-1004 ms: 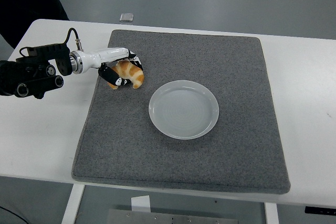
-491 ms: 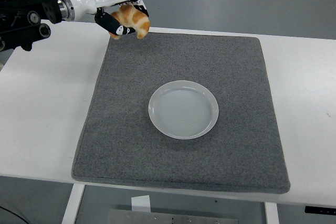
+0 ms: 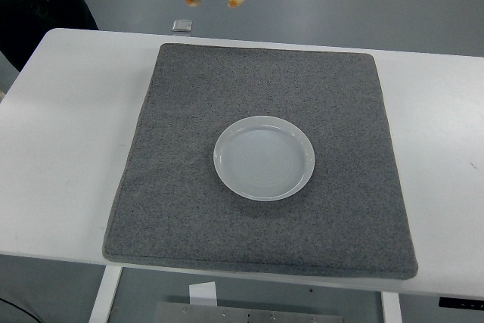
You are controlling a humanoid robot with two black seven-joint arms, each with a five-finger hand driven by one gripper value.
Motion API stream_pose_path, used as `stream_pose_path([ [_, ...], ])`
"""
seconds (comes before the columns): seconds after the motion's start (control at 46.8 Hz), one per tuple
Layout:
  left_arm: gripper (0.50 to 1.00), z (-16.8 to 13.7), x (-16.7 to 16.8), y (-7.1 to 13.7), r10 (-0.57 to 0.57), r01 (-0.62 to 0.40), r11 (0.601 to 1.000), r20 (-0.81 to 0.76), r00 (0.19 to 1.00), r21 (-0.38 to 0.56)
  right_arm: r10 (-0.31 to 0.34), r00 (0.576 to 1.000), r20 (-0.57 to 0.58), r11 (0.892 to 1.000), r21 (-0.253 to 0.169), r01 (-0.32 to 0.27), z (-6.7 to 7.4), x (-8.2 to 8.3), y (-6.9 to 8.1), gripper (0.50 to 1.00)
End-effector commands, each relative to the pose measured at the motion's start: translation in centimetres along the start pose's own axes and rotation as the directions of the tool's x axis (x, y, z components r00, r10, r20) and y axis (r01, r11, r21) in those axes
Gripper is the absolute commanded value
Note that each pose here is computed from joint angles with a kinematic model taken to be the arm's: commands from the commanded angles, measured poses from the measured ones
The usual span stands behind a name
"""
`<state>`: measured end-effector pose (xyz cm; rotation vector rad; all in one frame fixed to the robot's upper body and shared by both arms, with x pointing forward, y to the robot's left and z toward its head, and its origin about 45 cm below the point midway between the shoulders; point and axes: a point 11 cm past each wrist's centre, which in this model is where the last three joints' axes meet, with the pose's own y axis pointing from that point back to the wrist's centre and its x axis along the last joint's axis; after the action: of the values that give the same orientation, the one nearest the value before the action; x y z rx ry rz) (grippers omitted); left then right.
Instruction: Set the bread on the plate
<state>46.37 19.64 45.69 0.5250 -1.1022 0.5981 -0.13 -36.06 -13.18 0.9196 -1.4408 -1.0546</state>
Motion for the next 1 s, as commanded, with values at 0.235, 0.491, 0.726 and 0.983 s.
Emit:
stream_pose_path([
  [0.235,0.5,5.5,-2.3,-2.3,-0.087,0.087,0.975,0.012,0.996,-0.206,0.0,1.0,0.0,1.0,0.0,0.0,0.0,0.0,0.0,0.952],
  [0.491,0.5,7.9,-4.8,-4.4,-0.148,0.147,0.949,0.018,0.989,-0.281,0.0,1.0,0.0,1.0,0.0,0.0,0.0,0.0,0.0,0.952],
  [0.726,0.5,8.2,-8.1,-6.1,-0.2,0.194,0.936,0.01,0.98,-0.293,0.0,1.0,0.0,1.0,0.0,0.0,0.0,0.0,0.0,0.954],
  [0.983,0.5,5.7,-12.5,-6.7,-0.226,0.222,0.941,0.012,0.974,-0.255,0.0,1.0,-0.001,1.0,0.0,0.0,0.0,0.0,0.0,0.952],
])
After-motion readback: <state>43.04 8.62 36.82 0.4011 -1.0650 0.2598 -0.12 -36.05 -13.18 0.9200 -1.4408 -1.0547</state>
